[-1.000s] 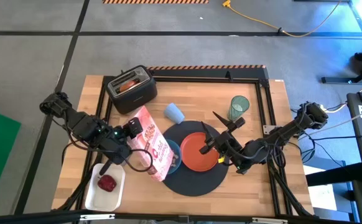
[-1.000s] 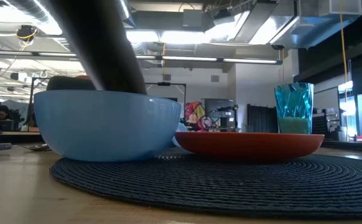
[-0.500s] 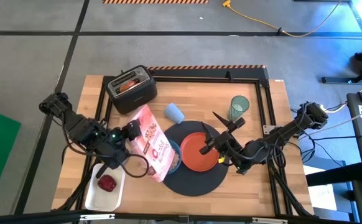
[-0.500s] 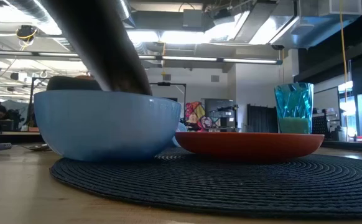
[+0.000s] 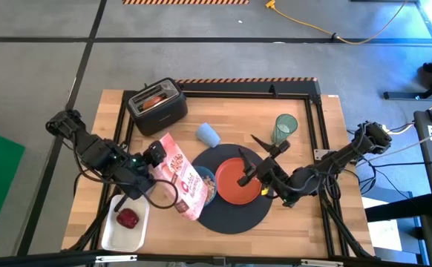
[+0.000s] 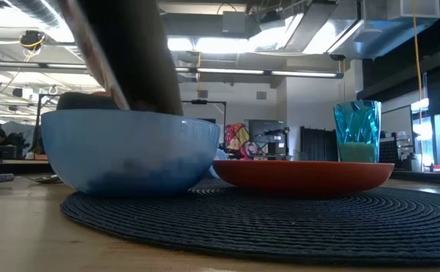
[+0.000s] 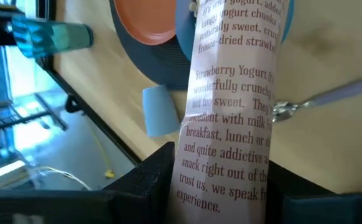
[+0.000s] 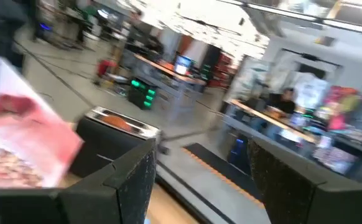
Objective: Arrange a breakfast setting
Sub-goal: Pour the cereal from the cereal box into a blue bowl
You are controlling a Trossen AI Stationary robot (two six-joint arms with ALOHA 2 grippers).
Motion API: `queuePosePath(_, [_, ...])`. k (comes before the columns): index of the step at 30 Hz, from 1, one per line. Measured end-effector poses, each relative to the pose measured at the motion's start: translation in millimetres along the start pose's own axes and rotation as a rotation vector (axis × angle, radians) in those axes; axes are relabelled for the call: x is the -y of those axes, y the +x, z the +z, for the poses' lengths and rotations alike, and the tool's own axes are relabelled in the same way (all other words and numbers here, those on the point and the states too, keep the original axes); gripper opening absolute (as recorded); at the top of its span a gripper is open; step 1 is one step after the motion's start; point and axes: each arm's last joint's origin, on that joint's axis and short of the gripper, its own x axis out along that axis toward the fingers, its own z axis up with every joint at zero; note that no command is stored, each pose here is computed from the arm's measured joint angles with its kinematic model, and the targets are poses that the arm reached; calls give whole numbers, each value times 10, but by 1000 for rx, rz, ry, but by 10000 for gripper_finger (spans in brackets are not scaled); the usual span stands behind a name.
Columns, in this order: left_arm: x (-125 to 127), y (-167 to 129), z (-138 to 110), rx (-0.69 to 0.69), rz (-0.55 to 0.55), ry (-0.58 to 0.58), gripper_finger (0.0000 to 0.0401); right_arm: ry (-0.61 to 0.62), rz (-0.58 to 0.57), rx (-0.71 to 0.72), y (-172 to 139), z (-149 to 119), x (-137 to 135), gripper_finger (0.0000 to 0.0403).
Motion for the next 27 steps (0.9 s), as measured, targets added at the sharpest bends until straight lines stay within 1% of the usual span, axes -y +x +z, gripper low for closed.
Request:
queuePosePath(2, [0, -25, -28, 12, -3, -39, 145, 25, 69, 25, 13, -33, -42, 239])
queuePosePath(5, [-1, -60, -70, 28, -8, -98, 145, 57, 170, 22, 82, -129, -100, 239])
queuePosePath(10, [5, -109, -124, 58, -35, -196, 145, 125, 337, -66, 271, -345, -168, 239])
queuePosePath(13, [13, -127, -143, 78, -66, -237, 145, 122, 374, -111, 360, -456, -225, 239])
queuePosePath(16, [38, -118, -174, 74, -80, -276, 145, 109, 414, -125, 413, -523, -290, 239])
queuePosePath(18, [66, -94, -197, 67, -90, -303, 145, 105, 454, -128, 415, -554, -339, 239])
queuePosePath(21, [133, -46, -258, 47, -111, -344, 145, 90, 483, -138, 414, -603, -398, 239])
queuePosePath(25, [207, 11, -328, 23, -127, -410, 145, 84, 490, -156, 411, -652, -441, 239])
queuePosePath(27, [217, 4, -360, 25, -125, -448, 145, 85, 516, -165, 414, -664, -447, 239])
